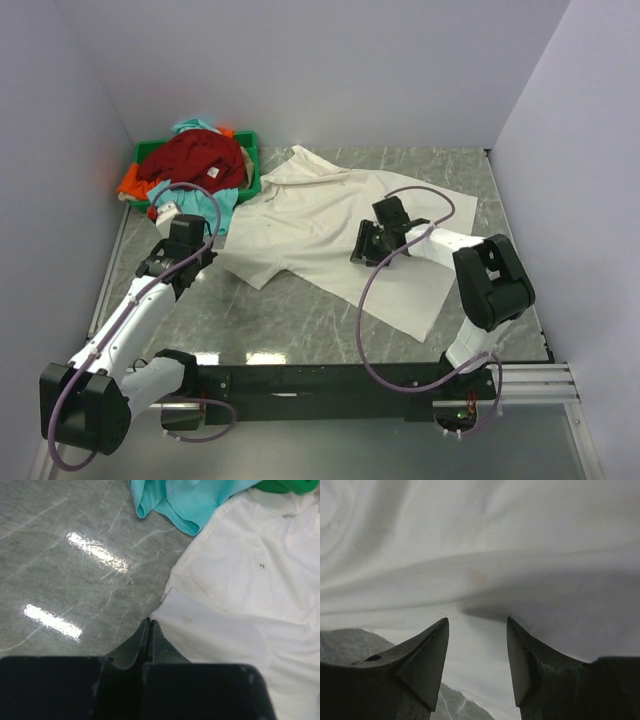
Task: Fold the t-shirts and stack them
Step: Fold the tshirt
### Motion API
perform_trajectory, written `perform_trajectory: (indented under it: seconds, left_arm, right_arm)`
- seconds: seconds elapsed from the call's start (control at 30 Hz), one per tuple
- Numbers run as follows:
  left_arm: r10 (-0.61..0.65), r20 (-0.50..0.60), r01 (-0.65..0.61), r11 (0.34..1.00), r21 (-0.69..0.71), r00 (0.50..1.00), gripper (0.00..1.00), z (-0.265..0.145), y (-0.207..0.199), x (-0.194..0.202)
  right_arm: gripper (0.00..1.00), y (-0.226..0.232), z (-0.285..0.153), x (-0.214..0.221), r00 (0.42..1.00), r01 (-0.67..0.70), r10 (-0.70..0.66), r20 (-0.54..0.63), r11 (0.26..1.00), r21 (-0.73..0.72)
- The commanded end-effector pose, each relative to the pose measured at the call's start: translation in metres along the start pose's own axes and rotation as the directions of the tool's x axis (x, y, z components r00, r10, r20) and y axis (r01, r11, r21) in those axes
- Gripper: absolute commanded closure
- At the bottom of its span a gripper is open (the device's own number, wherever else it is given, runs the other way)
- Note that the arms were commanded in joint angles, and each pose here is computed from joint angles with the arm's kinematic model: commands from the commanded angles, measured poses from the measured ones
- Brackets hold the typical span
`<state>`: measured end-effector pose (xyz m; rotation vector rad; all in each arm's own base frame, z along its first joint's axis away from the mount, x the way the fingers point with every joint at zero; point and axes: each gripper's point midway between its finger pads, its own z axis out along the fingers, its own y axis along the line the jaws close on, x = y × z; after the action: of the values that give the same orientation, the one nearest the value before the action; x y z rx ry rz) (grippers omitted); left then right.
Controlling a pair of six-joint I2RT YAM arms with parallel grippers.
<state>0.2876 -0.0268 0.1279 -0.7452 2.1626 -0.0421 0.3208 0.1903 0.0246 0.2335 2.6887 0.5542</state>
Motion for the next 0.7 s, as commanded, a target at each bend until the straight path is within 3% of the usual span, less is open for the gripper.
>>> perform_trajectory:
  seconds: [0.0,0.2,0.33,0.43,0.67]
  left_arm:
    - [-0.026,0.077,0.024,1.000,0.019,0.997,1.00,-0.001,-0.006,-0.027]
    - [-0.026,0.059,0.024,0.999,0.038,0.998,1.00,0.003,-0.008,-0.022]
    - [-0.027,0.052,0.024,0.998,0.064,0.998,1.00,0.003,-0.011,-0.018]
    - [-0.021,0.046,0.017,0.997,0.080,0.999,1.00,0.002,-0.013,-0.017]
    - [-0.012,0.043,0.006,0.991,0.135,0.999,1.00,-0.001,-0.023,-0.018]
  right_arm:
    - [0.43,0.014,0.008,-0.013,0.999,0.017,-0.017,0.031,1.000,0.001]
    - [0.44,0.023,0.011,-0.015,0.999,0.030,-0.031,0.028,0.999,0.014]
    - [0.44,0.032,-0.017,-0.021,0.995,0.050,-0.051,0.085,0.999,0.014]
    - [0.44,0.018,-0.046,-0.020,0.988,0.057,-0.067,0.136,0.995,0.077]
    - [0.43,-0.067,-0.093,0.047,0.995,-0.008,-0.025,0.098,0.948,0.320]
